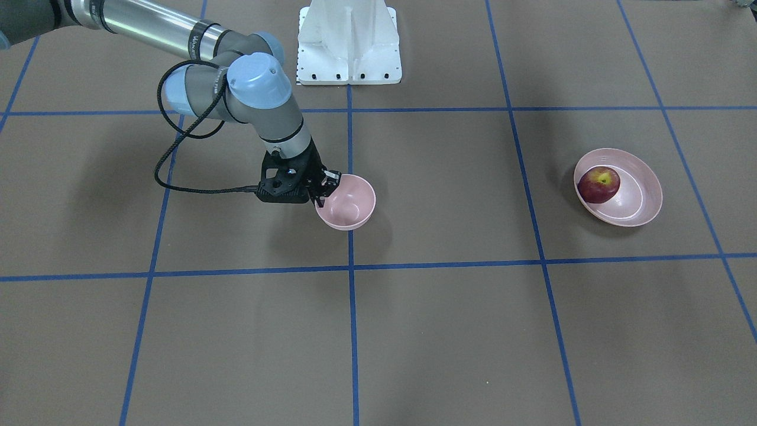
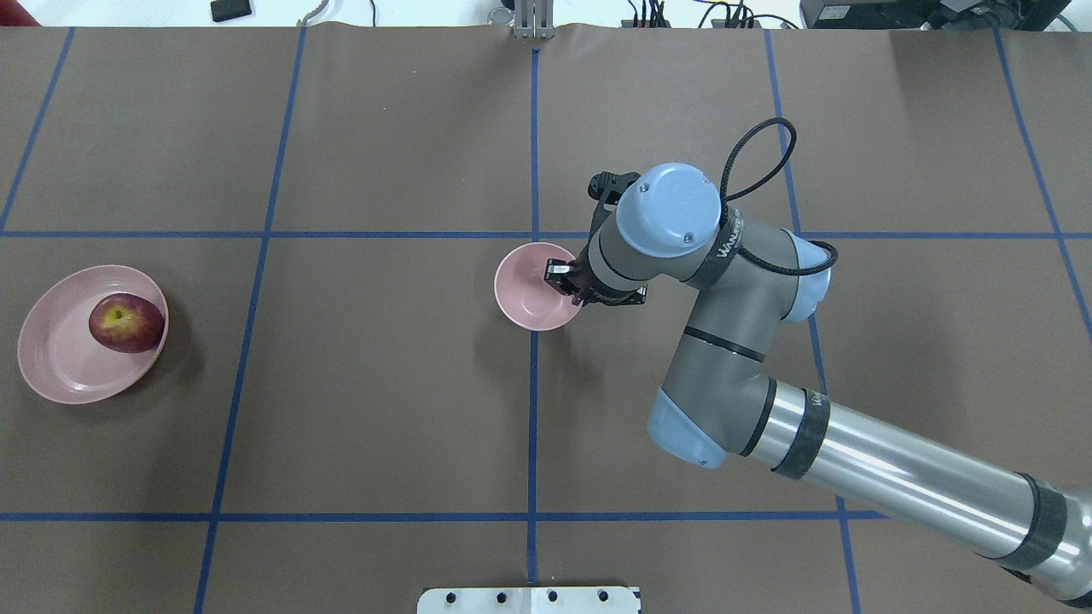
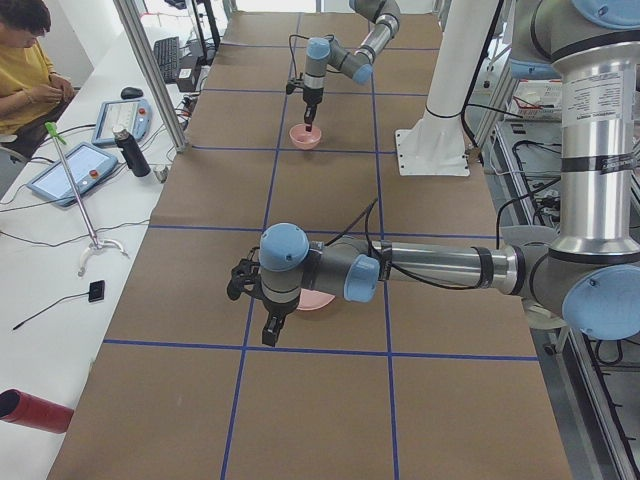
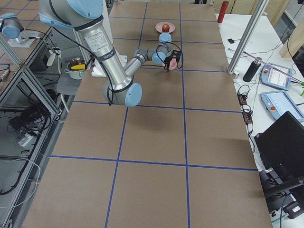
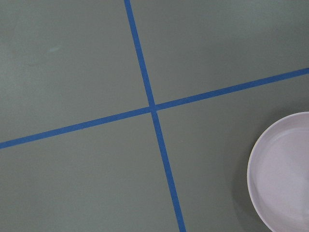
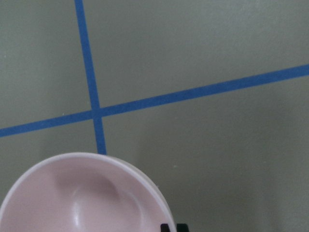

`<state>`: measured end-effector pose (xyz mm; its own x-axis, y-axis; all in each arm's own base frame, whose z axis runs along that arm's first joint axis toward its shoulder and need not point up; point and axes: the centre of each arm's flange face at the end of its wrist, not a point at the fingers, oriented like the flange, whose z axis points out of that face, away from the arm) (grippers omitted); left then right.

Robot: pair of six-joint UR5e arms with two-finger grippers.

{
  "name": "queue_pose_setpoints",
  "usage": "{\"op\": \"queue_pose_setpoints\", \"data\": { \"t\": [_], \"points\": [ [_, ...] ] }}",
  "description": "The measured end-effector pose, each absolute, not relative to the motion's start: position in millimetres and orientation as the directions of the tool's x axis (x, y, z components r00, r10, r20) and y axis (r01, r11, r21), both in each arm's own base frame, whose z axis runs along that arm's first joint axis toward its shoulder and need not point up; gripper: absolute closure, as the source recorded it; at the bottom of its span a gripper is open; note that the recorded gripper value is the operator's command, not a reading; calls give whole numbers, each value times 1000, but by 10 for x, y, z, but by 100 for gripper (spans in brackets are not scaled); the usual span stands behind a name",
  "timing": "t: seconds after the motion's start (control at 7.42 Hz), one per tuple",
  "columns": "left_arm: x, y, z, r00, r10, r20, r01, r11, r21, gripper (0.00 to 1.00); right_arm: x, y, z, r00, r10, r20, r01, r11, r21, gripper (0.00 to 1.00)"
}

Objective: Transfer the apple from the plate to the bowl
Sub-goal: 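Release the bowl and raise the right arm away out of view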

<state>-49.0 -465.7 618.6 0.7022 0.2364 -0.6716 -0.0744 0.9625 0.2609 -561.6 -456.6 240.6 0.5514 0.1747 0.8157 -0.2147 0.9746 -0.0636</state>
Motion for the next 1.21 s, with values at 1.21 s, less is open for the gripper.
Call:
{"op": "queue_pose_setpoints", "data": {
  "t": [1.21],
  "points": [
    [-491,-4700,6104,703,251,-666,-74,956,282,2,-2960,-5962,3064,597,54,800,-163,985,55,0]
  ]
}}
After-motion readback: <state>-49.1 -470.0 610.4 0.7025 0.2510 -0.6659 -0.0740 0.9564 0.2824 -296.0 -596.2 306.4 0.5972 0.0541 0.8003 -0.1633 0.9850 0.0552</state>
